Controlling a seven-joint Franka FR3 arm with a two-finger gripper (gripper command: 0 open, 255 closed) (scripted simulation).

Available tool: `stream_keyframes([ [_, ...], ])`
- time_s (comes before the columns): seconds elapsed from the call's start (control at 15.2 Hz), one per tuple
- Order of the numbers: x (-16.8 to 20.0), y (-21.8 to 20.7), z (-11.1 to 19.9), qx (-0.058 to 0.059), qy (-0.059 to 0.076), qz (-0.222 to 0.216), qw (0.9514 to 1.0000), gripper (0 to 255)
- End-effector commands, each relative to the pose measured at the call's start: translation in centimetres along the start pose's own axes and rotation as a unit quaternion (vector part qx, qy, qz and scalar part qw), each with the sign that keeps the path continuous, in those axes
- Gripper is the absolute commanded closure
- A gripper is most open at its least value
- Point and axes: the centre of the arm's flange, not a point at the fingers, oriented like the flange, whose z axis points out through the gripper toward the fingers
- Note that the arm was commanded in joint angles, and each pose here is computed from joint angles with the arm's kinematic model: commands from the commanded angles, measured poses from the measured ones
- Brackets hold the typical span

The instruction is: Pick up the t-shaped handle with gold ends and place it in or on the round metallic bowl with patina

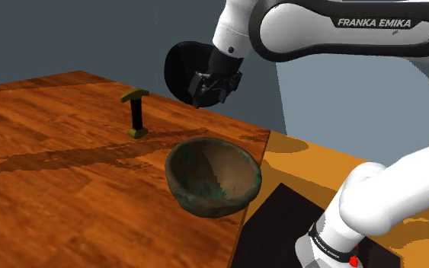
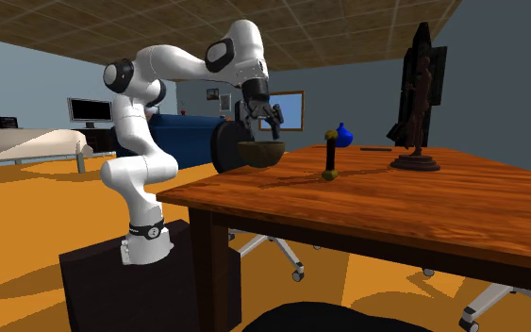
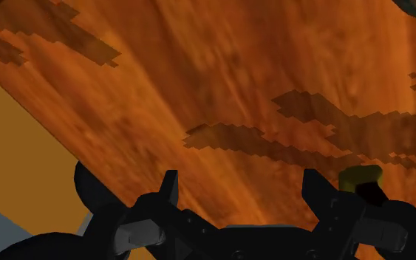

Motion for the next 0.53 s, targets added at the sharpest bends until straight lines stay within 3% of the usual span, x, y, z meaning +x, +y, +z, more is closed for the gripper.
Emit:
stream_keyframes([
  [0.0,0.5,-2.8,1.0,-0.011,0.006,-0.005,0.9999,0],
  [0.46,2.1,-12.3,4.6,-0.052,0.026,-0.022,0.998,0],
])
